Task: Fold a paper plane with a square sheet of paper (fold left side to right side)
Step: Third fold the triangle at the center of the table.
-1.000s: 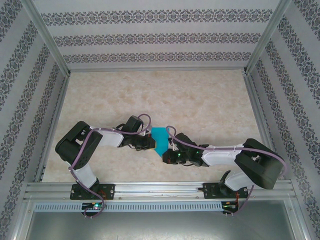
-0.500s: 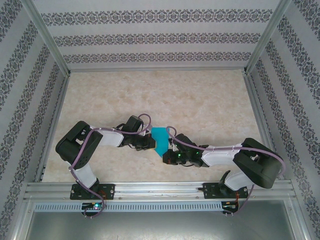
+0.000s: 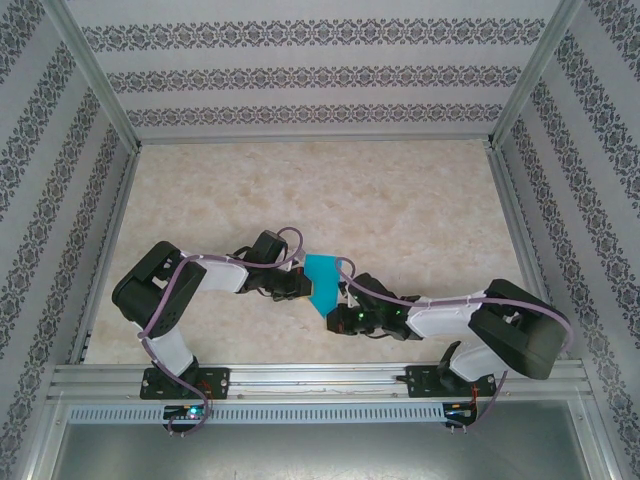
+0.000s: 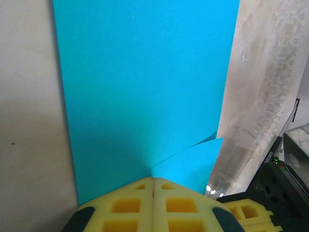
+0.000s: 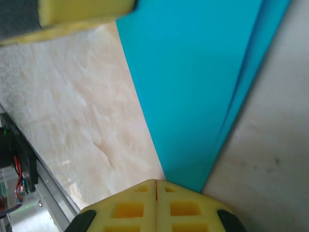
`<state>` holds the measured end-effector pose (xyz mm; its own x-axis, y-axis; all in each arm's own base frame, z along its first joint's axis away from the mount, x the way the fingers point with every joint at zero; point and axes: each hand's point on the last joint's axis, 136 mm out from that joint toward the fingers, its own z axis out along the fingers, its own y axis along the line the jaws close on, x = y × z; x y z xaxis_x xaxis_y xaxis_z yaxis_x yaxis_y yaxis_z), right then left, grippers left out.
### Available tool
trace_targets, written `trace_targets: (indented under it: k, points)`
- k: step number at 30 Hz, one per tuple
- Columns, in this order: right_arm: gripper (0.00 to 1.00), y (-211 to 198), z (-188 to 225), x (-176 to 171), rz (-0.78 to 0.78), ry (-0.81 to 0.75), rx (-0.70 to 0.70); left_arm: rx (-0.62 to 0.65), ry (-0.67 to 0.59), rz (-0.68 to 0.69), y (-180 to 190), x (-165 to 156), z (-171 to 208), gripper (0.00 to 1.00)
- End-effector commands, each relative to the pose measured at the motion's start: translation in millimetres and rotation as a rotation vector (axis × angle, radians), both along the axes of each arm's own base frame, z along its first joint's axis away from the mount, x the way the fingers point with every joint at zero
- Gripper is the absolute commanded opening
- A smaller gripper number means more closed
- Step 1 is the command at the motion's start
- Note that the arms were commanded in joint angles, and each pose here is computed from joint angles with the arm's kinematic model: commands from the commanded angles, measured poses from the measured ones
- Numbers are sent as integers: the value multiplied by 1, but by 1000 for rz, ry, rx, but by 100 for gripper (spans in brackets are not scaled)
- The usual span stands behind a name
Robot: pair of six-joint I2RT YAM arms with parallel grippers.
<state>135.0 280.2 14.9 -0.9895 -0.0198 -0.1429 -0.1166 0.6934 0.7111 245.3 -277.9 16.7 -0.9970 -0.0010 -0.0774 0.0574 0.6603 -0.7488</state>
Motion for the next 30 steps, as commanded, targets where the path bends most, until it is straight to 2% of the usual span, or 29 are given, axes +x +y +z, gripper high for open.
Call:
trace_targets:
  k: [1, 10, 14, 23, 30]
  points:
    - [0, -16, -12, -25, 25, 86, -49, 133, 5, 33, 15, 0, -32, 0]
    - [0, -12, 40, -4, -15, -40, 66, 125, 3, 43, 15, 0, -29, 0]
    - [0, -4, 52, 13, -26, -91, 67, 117, 3, 52, 15, 0, -28, 0]
    - [0, 17, 36, 42, -35, -110, -18, 118, 5, 49, 15, 0, -29, 0]
    - [0, 7, 9, 37, -51, -53, -92, 113, -2, 47, 13, 1, -25, 0]
